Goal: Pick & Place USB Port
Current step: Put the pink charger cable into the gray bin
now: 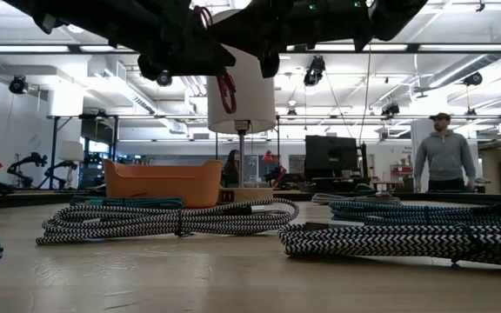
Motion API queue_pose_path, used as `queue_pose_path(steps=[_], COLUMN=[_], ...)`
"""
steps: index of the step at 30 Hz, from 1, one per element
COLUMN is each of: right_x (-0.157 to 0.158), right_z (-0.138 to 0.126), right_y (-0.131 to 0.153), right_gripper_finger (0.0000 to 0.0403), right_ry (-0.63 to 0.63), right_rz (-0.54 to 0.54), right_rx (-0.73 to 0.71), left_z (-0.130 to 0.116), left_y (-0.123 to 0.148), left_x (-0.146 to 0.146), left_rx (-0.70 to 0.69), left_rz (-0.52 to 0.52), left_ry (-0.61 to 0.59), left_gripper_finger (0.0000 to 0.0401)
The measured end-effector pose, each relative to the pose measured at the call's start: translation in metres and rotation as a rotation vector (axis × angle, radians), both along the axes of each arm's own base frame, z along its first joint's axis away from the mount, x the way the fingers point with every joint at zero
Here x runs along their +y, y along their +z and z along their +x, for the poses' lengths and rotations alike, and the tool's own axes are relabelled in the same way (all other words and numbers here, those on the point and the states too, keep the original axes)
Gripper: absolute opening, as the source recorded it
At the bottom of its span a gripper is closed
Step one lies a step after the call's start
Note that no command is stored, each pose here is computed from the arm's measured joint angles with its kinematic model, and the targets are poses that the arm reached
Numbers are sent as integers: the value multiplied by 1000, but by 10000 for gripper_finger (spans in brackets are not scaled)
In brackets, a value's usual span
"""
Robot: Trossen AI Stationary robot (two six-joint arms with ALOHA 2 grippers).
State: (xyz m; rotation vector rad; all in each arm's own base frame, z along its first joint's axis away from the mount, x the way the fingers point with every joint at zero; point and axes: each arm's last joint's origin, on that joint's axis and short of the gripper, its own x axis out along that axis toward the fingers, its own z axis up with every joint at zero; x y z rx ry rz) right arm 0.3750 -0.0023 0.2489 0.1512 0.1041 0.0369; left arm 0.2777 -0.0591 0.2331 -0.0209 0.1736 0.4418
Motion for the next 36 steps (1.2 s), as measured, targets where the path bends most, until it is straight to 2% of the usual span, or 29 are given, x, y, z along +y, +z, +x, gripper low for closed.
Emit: queue_pose_path(steps=[10, 16, 23, 36], right_x=[0, 0, 0, 0], right_z=[0, 0, 0, 0], right_y=[0, 0, -3, -4], right_gripper_finger=[13, 13, 13, 13], right_ry=[0, 1, 8, 10], right_rz=[-3, -3, -58, -76], right_rx=[3, 4, 26, 43], left_z=[0, 0, -1, -1], left_y=[-1, -1, -2, -4], left_x=[0, 0, 0, 0], left_rx=[5, 6, 16, 31], left_rz=[0, -1, 0, 4], left_ry=[-2, -1, -8, -8], left_gripper_finger=[71, 32, 31, 31])
